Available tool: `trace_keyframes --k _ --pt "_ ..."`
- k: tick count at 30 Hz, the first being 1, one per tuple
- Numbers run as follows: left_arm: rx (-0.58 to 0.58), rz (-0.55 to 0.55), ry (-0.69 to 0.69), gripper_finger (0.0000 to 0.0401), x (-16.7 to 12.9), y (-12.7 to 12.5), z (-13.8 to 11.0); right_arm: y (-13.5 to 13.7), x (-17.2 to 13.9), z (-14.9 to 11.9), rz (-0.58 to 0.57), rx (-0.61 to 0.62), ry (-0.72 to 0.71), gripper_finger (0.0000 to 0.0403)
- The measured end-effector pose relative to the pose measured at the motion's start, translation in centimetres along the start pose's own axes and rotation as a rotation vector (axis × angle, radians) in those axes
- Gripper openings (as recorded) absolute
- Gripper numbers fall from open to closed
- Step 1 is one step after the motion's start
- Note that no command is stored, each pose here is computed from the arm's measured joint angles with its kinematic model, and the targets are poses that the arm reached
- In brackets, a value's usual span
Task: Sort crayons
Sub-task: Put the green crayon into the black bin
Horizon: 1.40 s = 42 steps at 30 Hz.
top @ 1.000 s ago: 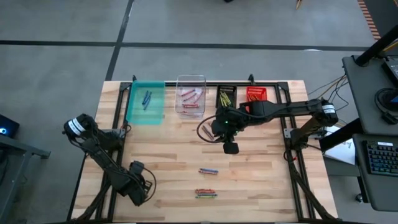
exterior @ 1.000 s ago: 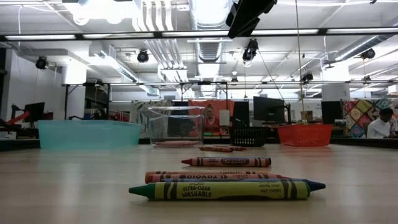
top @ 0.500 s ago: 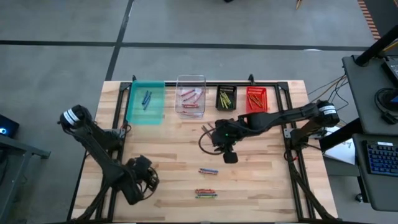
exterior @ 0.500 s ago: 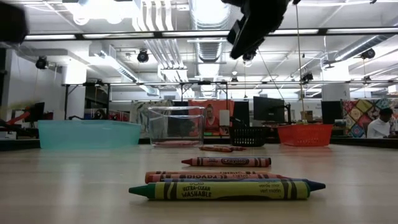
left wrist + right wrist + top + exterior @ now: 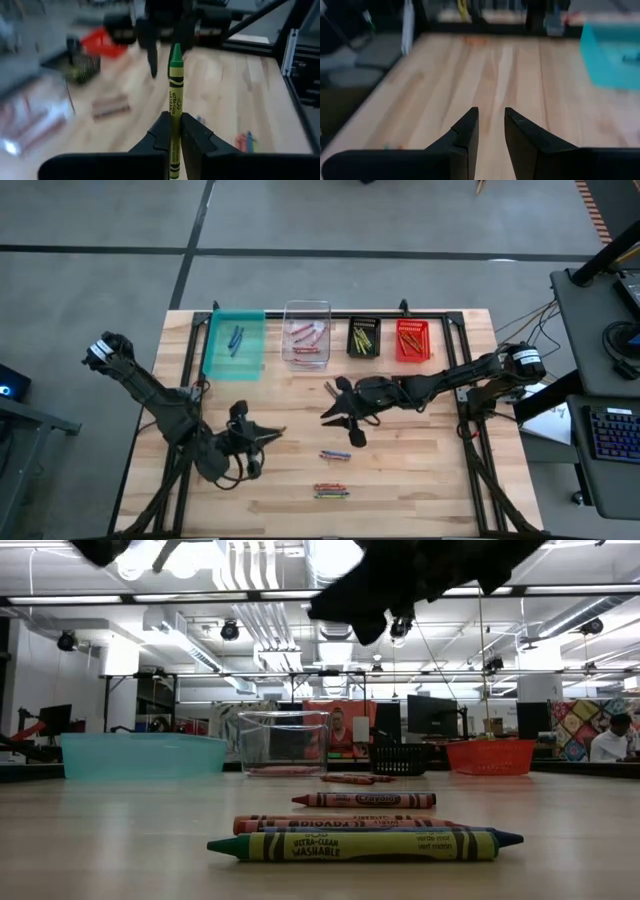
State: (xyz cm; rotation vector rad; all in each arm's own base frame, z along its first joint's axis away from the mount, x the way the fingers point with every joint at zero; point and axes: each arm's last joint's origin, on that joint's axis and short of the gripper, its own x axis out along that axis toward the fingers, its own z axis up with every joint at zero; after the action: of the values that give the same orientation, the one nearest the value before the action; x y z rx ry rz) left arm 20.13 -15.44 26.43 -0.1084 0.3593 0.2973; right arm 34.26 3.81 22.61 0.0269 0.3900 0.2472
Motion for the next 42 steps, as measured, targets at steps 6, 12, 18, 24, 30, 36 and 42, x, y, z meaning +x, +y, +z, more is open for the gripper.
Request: trace_keyframes --k 6,12,18,24,30,36,42 --pt "0.183 0.015 -0.110 0.0000 1.4 0.7 1.4 0.7 -0.1 0.9 0.021 -0.031 -0.182 0.0082" --pt "0.176 -0.087 -0.276 0.0000 3.2 1.8 1.6 1.1 -0.2 1.8 0.030 -0.048 -0.254 0.0082" --pt "0.103 -0.193 -0.469 0.0000 5.1 3.5 1.6 1.1 -0.2 2.5 0.014 -0.056 -0.276 0.0082" --pt "0.116 -0.196 -0.493 0.0000 6.9 4.1 1.2 1.0 -0.3 2.8 -0.027 -0.070 -0.286 0.0082" --pt "0.150 -0.175 -0.495 0.0000 7.5 3.9 1.5 1.0 -0.3 3.4 -0.054 -0.059 -0.303 0.0094" --pt "0.157 -0.159 -0.495 0.0000 8.3 3.5 2.0 1.0 -0.3 4.0 -0.056 -0.068 -0.315 0.0130" --pt "0.173 -0.149 -0.498 0.0000 8.9 3.0 2.4 1.0 -0.3 4.2 -0.057 -0.085 -0.315 0.0134"
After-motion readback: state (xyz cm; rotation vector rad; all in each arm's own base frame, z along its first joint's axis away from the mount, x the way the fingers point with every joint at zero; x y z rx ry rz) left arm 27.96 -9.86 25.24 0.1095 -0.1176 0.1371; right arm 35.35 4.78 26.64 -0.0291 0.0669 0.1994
